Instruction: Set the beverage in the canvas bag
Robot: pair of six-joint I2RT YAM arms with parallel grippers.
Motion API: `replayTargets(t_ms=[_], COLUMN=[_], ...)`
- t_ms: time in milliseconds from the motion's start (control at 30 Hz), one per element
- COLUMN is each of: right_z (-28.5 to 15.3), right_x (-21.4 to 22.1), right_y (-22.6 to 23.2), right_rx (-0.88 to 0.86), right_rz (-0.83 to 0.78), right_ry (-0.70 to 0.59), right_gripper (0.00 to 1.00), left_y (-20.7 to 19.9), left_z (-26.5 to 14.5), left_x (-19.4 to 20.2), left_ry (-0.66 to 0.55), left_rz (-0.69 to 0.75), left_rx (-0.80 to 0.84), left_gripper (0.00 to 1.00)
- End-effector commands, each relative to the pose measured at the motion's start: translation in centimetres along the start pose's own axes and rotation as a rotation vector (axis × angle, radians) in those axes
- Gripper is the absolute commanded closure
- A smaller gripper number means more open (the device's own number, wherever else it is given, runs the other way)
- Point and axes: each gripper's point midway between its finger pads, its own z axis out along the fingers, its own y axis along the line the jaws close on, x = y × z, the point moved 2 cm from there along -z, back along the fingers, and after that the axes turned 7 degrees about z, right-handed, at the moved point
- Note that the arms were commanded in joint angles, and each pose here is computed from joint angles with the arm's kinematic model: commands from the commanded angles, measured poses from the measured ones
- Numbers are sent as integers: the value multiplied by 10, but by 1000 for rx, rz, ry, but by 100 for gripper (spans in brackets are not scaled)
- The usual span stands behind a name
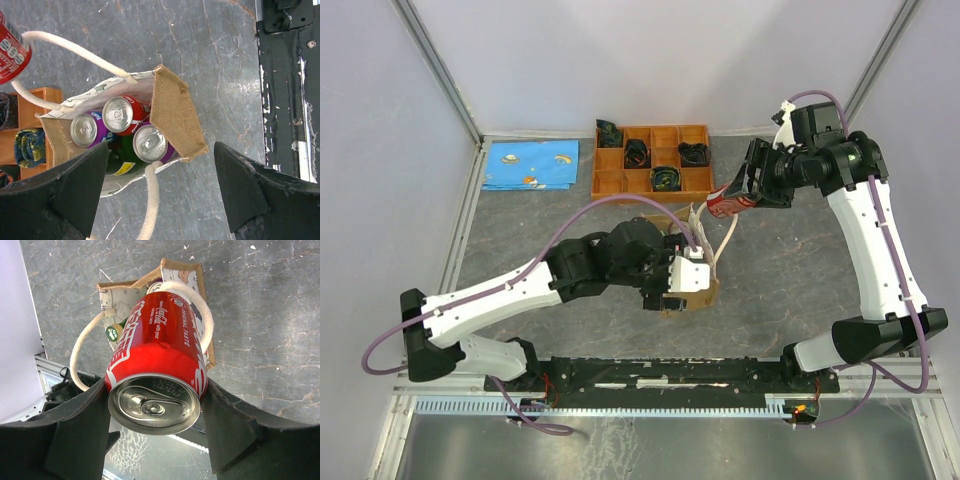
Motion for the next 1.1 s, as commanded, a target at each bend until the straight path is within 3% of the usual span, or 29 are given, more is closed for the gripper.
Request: replayTargets(t_ms=[0,300,767,1067], right_z=[-16,-21,-25,-26], right_x=[-15,-12,6,19], right_y=[27,22,15,20], right_rx=[-129,-104,-118,-155], right_rz=[-44,-56,-49,-66], right_ry=[-98,-98,-79,-31], right_gripper=[100,100,100,100], left_y=[1,4,-22,-32], left_z=[8,49,73,69], left_x=[0,12,77,64], left_ry=[31,80,235,174], left_rz=[-43,-131,-191,-208], left_rx=[-4,-15,-18,52], left_gripper=[8,6,5,6])
